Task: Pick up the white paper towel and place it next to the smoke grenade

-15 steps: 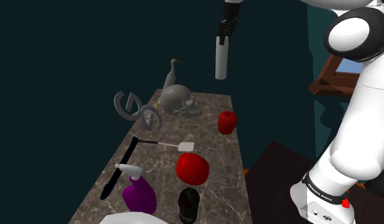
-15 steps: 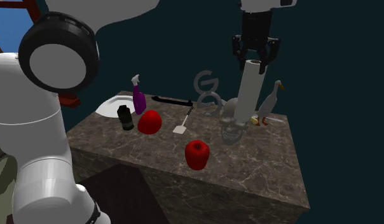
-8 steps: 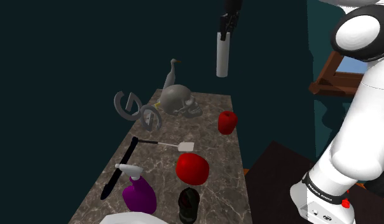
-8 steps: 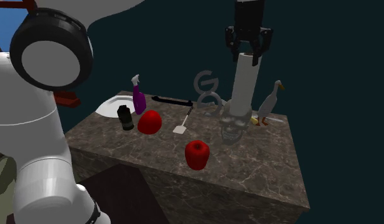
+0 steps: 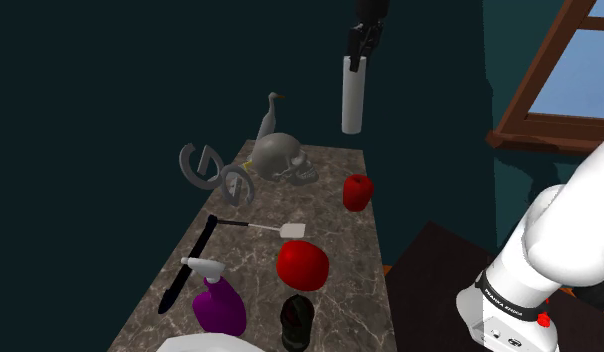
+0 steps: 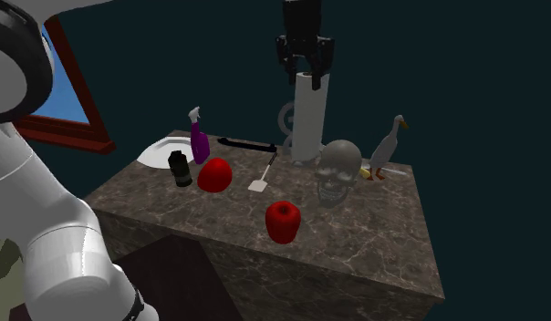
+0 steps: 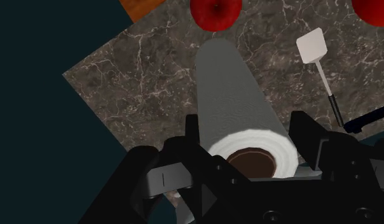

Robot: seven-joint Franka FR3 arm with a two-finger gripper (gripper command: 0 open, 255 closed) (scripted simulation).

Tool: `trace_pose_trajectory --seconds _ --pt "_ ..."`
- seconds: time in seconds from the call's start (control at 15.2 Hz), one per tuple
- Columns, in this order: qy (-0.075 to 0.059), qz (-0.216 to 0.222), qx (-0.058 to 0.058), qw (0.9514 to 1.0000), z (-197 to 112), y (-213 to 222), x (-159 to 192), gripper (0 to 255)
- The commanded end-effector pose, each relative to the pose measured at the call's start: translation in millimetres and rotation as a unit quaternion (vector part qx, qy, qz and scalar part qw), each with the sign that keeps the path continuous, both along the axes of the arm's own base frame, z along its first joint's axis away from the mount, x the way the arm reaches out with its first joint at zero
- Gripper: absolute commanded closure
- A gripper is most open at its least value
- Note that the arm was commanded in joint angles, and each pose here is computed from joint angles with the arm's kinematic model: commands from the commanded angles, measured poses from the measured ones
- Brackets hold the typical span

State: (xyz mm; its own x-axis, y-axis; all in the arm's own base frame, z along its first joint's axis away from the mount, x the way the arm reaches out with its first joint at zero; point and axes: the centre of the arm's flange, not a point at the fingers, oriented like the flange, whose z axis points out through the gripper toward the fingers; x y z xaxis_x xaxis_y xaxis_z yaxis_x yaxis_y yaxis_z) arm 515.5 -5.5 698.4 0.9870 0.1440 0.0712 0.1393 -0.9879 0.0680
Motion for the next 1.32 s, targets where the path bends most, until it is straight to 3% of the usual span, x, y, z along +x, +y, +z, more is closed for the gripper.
trace_pose_trajectory --seconds 0.0,1.25 --pt "0.000 -0.001 0.000 1.0000 1 19 -19 255" --pt "0.000 -0.001 0.000 1.0000 1 209 -183 255"
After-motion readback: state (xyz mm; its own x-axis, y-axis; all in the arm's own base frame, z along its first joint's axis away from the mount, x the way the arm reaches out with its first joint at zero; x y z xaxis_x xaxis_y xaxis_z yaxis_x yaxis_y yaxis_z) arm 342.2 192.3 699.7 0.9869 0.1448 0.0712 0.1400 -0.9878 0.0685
